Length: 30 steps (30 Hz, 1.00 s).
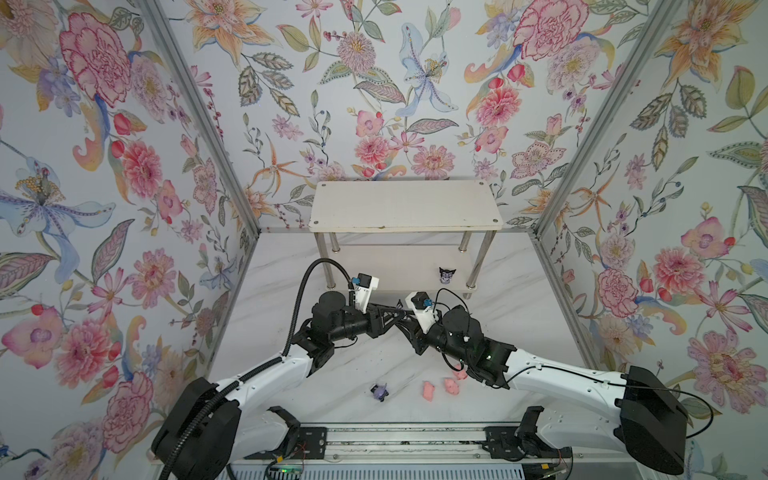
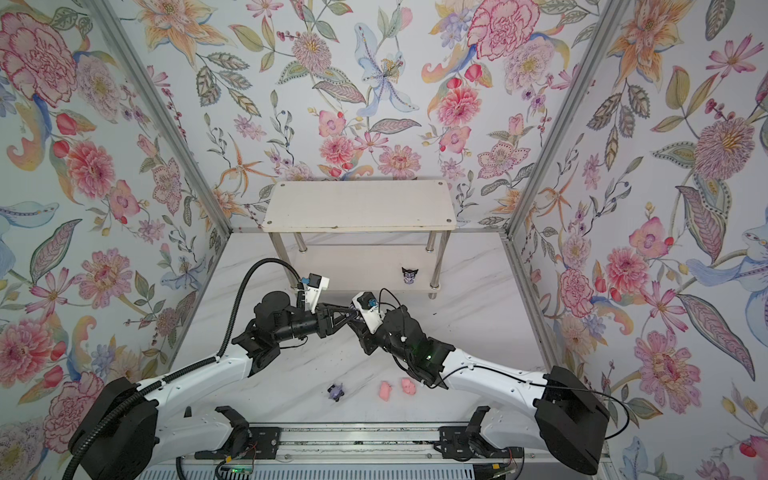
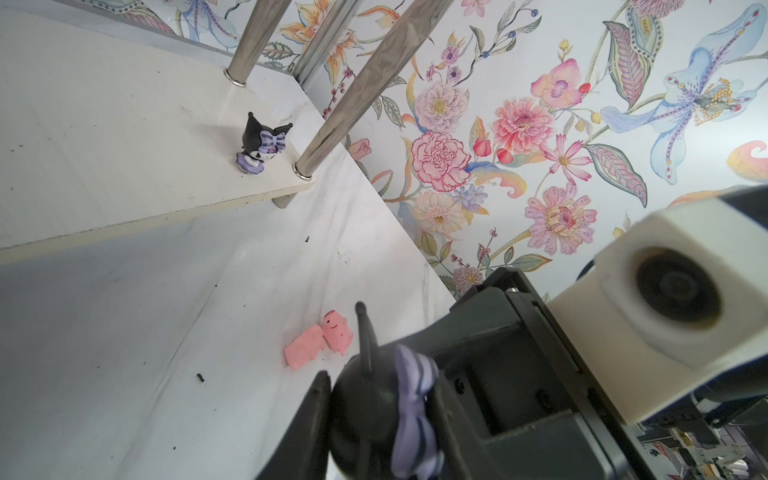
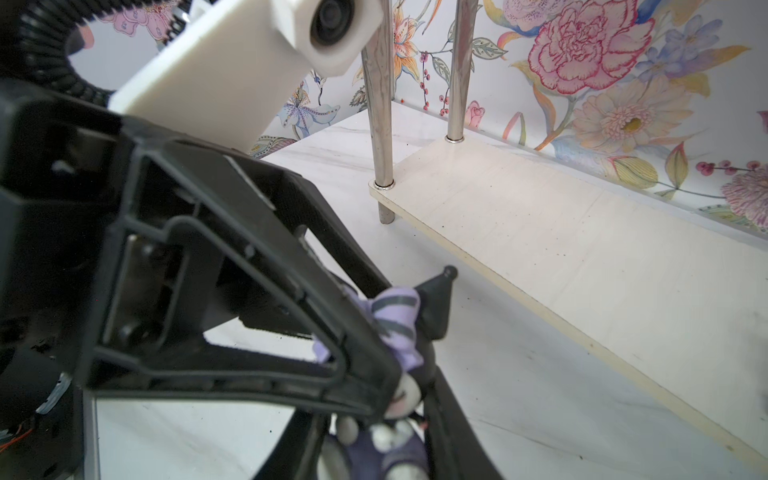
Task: Place and organize the plastic toys onto the shelf
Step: 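Lift the figurine with the right gripper toward the left gripper, which closes on it, then set the Kuromi on the lower shelf with the left gripper while the right gripper withdraws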
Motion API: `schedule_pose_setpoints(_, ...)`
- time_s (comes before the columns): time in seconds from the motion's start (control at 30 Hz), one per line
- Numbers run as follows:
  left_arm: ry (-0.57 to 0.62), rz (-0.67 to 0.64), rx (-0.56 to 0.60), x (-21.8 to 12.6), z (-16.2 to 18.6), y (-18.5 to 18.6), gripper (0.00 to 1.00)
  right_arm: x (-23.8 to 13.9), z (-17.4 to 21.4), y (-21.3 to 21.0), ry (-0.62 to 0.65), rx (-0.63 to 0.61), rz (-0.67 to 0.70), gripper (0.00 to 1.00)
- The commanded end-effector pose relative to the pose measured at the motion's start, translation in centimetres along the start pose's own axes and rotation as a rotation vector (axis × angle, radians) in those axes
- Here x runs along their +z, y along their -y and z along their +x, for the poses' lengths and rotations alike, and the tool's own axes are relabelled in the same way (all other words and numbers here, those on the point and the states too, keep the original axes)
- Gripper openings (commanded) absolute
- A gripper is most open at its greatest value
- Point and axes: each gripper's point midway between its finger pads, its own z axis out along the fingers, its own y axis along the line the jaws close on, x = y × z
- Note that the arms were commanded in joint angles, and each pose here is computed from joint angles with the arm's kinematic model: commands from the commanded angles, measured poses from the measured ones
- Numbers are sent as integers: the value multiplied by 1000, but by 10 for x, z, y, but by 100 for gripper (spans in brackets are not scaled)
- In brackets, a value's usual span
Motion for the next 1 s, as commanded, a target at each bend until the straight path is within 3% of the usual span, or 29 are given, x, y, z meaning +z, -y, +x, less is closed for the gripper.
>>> schedule_pose_setpoints(0.0,5,43,58,2,-12,18,8,0,-23,-6,65,-13,-13,11)
schedule_pose_setpoints(0.07,-1,23,85,3,-15,17,1,-2,-21,-5,62,-12,-10,21)
schedule_pose_setpoints(0.13,0,-1,140,5,-21,15,0,-5,-18,-3,62,-5,-4,49)
schedule_pose_setpoints(0.2,3,-44,203,8,-26,8,0,-11,-16,2,65,13,8,69)
schedule_pose_setpoints(0.3,-17,-125,302,16,-32,-8,0,-28,-18,18,79,52,52,79)
schedule_pose_setpoints(0.5,-13,-306,508,25,-49,-45,0,-80,-21,64,117,100,209,80)
schedule_pose_setpoints(0.7,69,-408,733,18,-64,-59,0,-132,-28,98,208,128,349,72)
schedule_pose_setpoints(0.83,121,-431,842,16,-71,-60,0,-147,-31,105,231,127,384,67)
schedule_pose_setpoints(0.97,86,-420,929,26,-67,-66,0,-144,-31,105,214,122,369,67)
